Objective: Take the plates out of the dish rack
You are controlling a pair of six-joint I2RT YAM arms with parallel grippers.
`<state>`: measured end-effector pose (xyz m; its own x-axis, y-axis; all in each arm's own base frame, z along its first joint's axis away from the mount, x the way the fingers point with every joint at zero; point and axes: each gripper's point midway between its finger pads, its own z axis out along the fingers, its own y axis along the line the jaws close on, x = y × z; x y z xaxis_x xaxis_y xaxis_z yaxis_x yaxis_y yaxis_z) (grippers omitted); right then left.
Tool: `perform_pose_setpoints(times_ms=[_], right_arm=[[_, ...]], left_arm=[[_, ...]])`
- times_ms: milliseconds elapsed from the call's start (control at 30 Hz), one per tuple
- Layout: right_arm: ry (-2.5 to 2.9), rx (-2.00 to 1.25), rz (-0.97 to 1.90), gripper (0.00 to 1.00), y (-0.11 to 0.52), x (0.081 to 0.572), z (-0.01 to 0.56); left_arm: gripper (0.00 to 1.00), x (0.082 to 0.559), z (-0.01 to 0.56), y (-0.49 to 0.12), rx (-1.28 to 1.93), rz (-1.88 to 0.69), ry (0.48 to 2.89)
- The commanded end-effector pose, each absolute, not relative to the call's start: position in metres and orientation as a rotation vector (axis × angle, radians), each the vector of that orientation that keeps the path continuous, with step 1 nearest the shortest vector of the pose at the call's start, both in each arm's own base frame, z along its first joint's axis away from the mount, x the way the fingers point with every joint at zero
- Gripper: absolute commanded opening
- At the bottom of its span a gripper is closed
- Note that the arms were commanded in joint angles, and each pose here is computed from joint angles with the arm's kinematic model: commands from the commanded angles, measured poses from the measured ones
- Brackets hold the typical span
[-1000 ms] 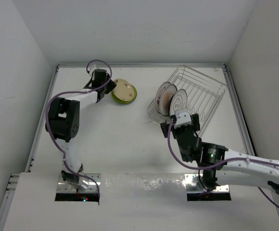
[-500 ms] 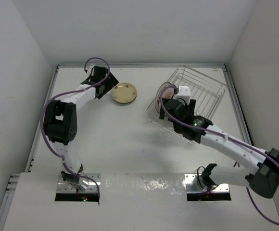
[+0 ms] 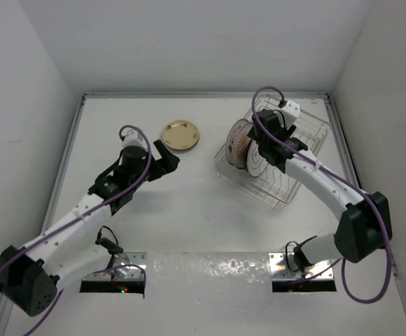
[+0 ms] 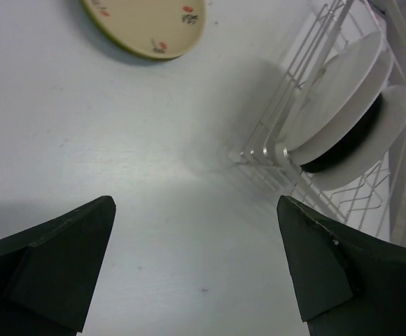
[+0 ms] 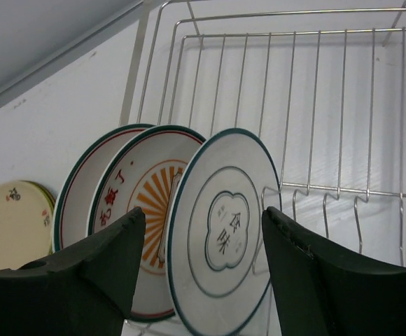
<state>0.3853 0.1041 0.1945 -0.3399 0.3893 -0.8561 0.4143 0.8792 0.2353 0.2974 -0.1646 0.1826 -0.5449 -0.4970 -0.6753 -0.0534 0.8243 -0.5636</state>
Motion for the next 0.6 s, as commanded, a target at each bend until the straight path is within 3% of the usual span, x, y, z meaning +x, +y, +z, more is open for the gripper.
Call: perform_pose_setpoints(times_ms=[0,67,100,233,300,367,567], right_arm=[[1.909,0.621,0.106,0.65,0.115,0.415,0.208],[1.912,0.615,0.127,0.63,0.117,0.422,0.204],[1.92,0.609,0.121,0.54,0.117,0.425,0.199],[1.944,0.625,0.116,0.38,0.118,0.43,0.185],[1.964,0.641,0.11,0.36,0.119,0.429,0.175],[1.968,0.663,0.116,0.26,0.118,0.426,0.17],[1.938,0.725,0.101,0.12,0.108,0.418,0.169]], left_arm=[[0.97,0.275,0.182,-0.14,-0.375,-0.534,2.075],[0.97,0.26,0.192,-0.125,-0.357,-0.5,2.055],[0.97,0.257,0.197,-0.12,-0.358,-0.483,2.039],[0.98,0.241,0.212,-0.108,-0.343,-0.482,1.996],[0.98,0.238,0.211,-0.106,-0.341,-0.481,2.0],[0.98,0.238,0.209,-0.107,-0.334,-0.479,2.009],[0.98,0.239,0.203,-0.112,-0.319,-0.491,2.035]])
